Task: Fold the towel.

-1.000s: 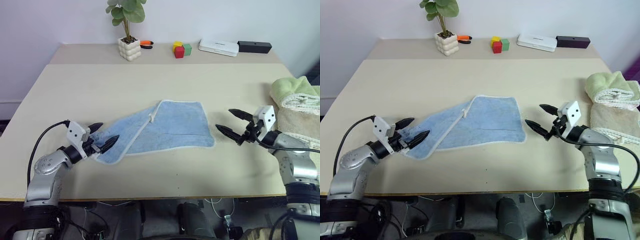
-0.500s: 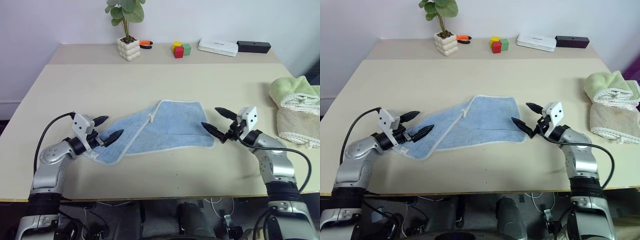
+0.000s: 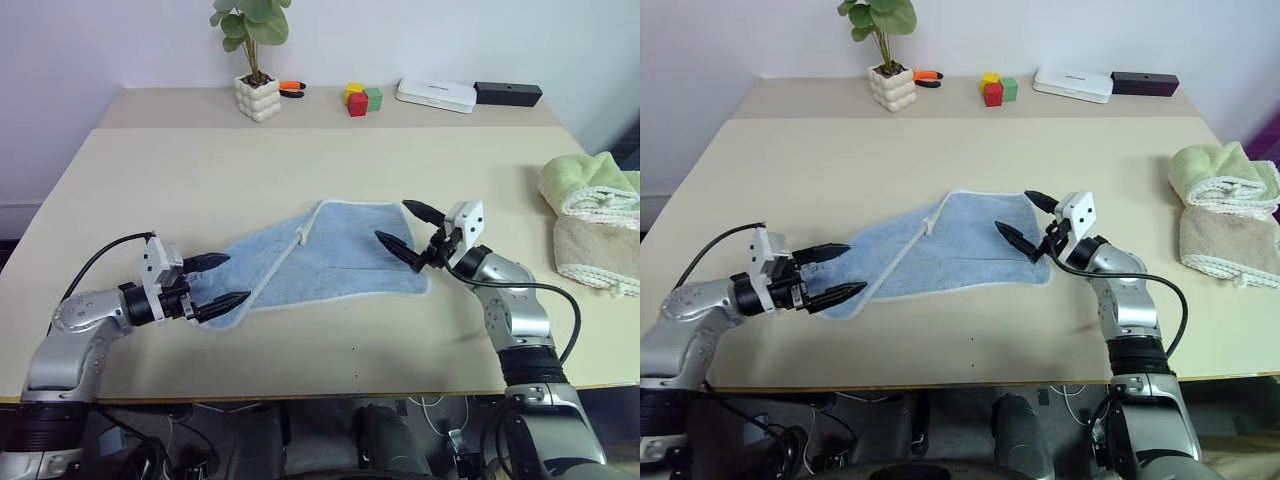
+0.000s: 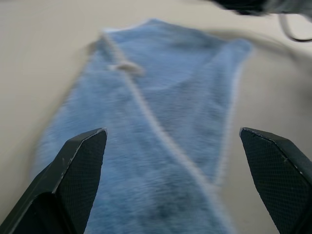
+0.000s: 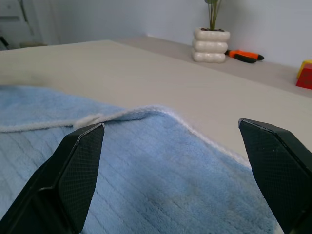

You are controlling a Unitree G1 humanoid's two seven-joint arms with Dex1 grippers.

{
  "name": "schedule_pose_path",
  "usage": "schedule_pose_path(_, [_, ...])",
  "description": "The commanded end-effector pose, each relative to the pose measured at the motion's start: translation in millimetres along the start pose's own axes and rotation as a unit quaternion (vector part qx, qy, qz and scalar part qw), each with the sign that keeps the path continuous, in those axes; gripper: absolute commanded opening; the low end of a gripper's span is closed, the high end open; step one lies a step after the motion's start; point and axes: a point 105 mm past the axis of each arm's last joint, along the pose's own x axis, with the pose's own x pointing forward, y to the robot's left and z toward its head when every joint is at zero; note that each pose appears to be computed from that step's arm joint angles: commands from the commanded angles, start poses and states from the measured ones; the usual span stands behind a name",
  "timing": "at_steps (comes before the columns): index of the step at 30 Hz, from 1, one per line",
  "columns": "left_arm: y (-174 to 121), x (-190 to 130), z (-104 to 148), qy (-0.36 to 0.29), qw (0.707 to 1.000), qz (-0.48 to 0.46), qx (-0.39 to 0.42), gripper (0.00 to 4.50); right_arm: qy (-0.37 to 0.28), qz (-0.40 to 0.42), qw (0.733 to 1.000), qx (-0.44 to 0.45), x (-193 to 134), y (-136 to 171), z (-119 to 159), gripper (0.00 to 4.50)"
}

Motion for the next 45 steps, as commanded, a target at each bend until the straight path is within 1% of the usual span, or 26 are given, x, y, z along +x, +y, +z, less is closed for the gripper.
schedule_pose_path(1, [-8,2,-11,0.052,0.997,-0.026,0.045,4.46,-0.020,-0.001,1.000,-0.016,0,4,10,4.49])
schedule_pose_path(3, [-2,3,-17,0.074,0.994,-0.017,0.083,4.46,-0.019,-0.006,1.000,-0.016,-1,4,8,4.49])
schedule_pose_path(5, [-4,4,-24,0.093,0.990,-0.027,0.099,4.46,-0.021,-0.010,1.000,-0.016,0,4,9,4.49])
schedule_pose_path(11, [-2,1,-43,0.132,0.982,-0.033,0.132,4.46,-0.027,-0.020,0.999,-0.011,2,7,7,4.49])
schedule_pose_path(14, [0,-1,-47,0.140,0.981,-0.037,0.129,4.46,-0.028,-0.021,0.999,-0.009,3,9,6,4.49])
schedule_pose_path(15, [0,-3,-51,0.149,0.981,-0.042,0.121,4.23,-0.027,-0.022,0.999,-0.009,3,9,6,4.50])
schedule_pose_path(17, [1,-8,-56,0.161,0.979,-0.044,0.122,3.61,-0.027,-0.024,0.999,-0.009,3,8,6,4.50])
schedule_pose_path(24, [-6,-11,-48,0.133,0.984,-0.059,0.105,0.13,-0.026,-0.024,0.999,-0.009,6,6,5,4.50])
schedule_pose_path(25, [-6,-12,-48,0.134,0.983,-0.058,0.108,0.05,-0.026,-0.023,0.999,-0.010,6,6,5,4.50])
schedule_pose_path(30, [0,-18,-45,0.131,0.984,-0.042,0.116,0.05,-0.028,-0.019,0.999,-0.011,9,7,6,4.50])
schedule_pose_path(33, [14,-20,-39,0.114,0.988,0.000,0.102,0.05,-0.029,-0.017,0.999,-0.009,10,8,6,4.50])
schedule_pose_path(34, [21,-21,-37,0.103,0.991,0.019,0.081,0.05,-0.028,-0.016,0.999,-0.009,11,9,5,4.50])
schedule_pose_path(36, [26,-22,-37,0.093,0.994,0.029,0.039,0.05,-0.030,-0.015,0.999,-0.008,12,9,5,4.50])
schedule_pose_path(39, [19,-21,-38,0.096,0.995,0.011,0.034,0.97,-0.030,-0.015,0.999,-0.008,12,10,5,4.50])
schedule_pose_path(41, [11,-23,-41,0.109,0.993,-0.009,0.038,1.89,-0.030,-0.013,0.999,-0.005,12,10,5,4.50])
schedule_pose_path(42, [8,-25,-43,0.114,0.993,-0.015,0.037,1.89,-0.030,-0.013,0.999,-0.005,12,11,5,4.50])
schedule_pose_path(45, [12,-30,-43,0.119,0.992,-0.008,0.037,1.89,-0.031,-0.014,0.999,-0.006,12,11,5,4.50])
